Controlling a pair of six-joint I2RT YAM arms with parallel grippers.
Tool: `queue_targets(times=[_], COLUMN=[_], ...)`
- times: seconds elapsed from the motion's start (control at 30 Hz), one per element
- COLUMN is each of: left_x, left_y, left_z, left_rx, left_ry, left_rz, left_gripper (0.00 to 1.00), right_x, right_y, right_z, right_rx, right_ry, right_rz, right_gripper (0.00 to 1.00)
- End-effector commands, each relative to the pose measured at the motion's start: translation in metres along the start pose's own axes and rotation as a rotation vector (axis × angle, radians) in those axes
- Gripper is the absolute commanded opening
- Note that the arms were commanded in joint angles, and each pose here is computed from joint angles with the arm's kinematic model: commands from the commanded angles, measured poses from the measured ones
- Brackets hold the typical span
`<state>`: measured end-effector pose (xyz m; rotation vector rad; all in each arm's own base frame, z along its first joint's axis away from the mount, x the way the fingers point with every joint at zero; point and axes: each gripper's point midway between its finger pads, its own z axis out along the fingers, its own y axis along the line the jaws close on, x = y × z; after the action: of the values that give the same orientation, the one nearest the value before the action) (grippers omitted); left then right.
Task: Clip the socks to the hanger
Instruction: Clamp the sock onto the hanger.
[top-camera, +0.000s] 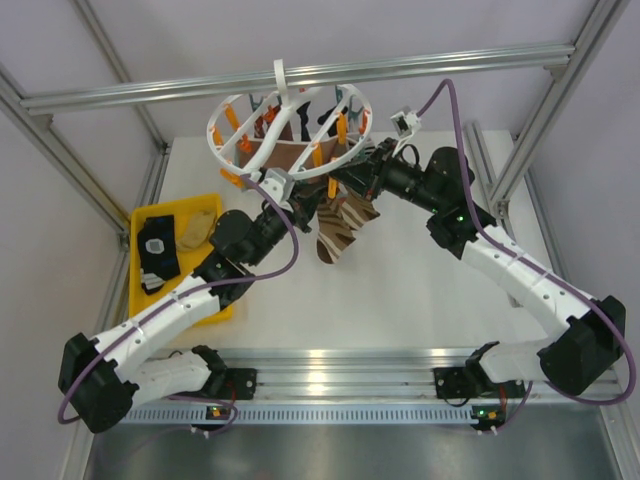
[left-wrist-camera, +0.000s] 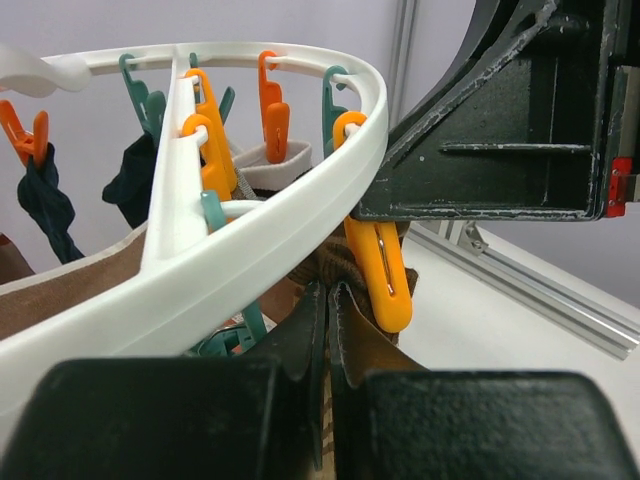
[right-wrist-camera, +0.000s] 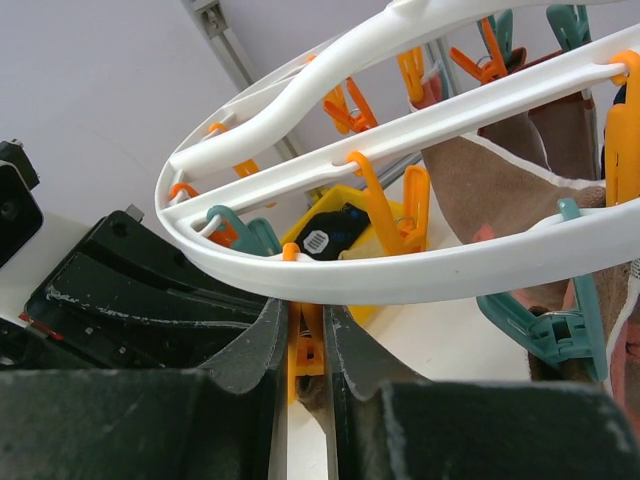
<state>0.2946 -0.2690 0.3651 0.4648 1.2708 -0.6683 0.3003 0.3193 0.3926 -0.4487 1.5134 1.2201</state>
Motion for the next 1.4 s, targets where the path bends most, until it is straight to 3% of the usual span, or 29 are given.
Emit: queue_targets(times=[0.0, 0.53, 0.83, 0.9, 1.1, 1.37], left_x=[-0.034, -0.047, -0.04, -0.039, -0.036, -0.035], left_y=[-0.012, -0.014, -0.014, -0.013, -0.014, -0.014], left_z=[0.0, 0.007, 0.01, 0.01, 0.012, 0.013], left_rx=[0.036, 0.008, 0.006, 0.004, 0.004, 0.007], left_ry=[-0.067, -0.049, -0.032, -0.029, -0.021, -0.018], left_rz=[-0.078, -0.255, -0.251, -0.248, -0.248, -0.233], left_gripper=[0.0, 0.0, 0.0, 0.0, 0.0, 0.0], right_x=[-0.014, -0.014, -0.014, -0.014, -0.013, -0.015], right_y=[-0.018, -0.016, -0.01, -0.009, -0.006, -0.005], right_z=[0.002, 0.0, 0.0, 0.0, -0.001, -0.001], right_rx=[0.09, 0.076, 0.045, 0.042, 0.029, 0.028], right_ry=[-0.058, -0.07, -0.06, -0.056, -0.048, -0.046], right_rz=[0.003, 0.009, 0.004, 0.004, 0.003, -0.003], right_gripper=[0.0, 0.01, 0.2, 0.3, 0.46, 0.55])
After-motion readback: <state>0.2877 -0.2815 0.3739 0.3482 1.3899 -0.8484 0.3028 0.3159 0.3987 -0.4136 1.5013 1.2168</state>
